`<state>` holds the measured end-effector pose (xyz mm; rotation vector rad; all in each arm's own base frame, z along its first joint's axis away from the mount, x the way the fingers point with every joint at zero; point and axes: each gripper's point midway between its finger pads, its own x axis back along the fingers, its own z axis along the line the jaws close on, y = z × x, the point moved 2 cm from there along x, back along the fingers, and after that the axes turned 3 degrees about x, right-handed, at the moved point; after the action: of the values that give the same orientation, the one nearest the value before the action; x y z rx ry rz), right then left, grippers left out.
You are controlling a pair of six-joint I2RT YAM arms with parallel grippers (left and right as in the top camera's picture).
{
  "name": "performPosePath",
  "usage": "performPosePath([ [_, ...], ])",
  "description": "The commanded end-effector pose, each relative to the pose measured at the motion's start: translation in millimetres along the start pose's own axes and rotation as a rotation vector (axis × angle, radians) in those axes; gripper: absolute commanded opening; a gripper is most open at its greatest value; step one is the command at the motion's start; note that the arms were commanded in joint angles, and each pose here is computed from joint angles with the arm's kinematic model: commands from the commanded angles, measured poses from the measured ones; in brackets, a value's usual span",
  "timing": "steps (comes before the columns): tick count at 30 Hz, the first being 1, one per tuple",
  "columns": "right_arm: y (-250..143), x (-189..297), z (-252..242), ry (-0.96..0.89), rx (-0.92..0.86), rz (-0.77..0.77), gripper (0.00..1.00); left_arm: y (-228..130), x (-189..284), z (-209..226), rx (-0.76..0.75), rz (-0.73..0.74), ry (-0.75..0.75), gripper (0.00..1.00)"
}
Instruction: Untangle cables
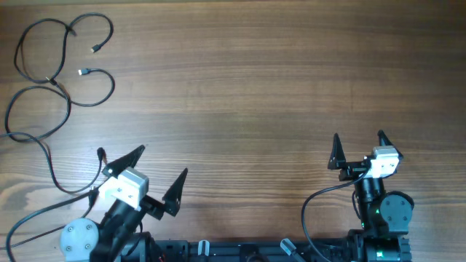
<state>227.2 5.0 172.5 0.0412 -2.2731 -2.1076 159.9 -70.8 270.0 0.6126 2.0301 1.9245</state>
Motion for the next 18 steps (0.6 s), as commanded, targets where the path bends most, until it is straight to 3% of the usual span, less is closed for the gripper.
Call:
performPosePath([
  [1,2,1,-4,-0.022,-0.004,-0.012,1.0,-16,-7,4,-0.033,-0.02,-0.007,1.0],
  [8,2,1,-4,-0.022,-0.004,-0.012,1.0,-22,-22,16,-0.009,-0.113,-0.005,1.0],
  [18,2,1,-4,-0.021,-0.004,-0.011,1.0,-44,-31,37,0.106,-0.111,0.082,1.0],
])
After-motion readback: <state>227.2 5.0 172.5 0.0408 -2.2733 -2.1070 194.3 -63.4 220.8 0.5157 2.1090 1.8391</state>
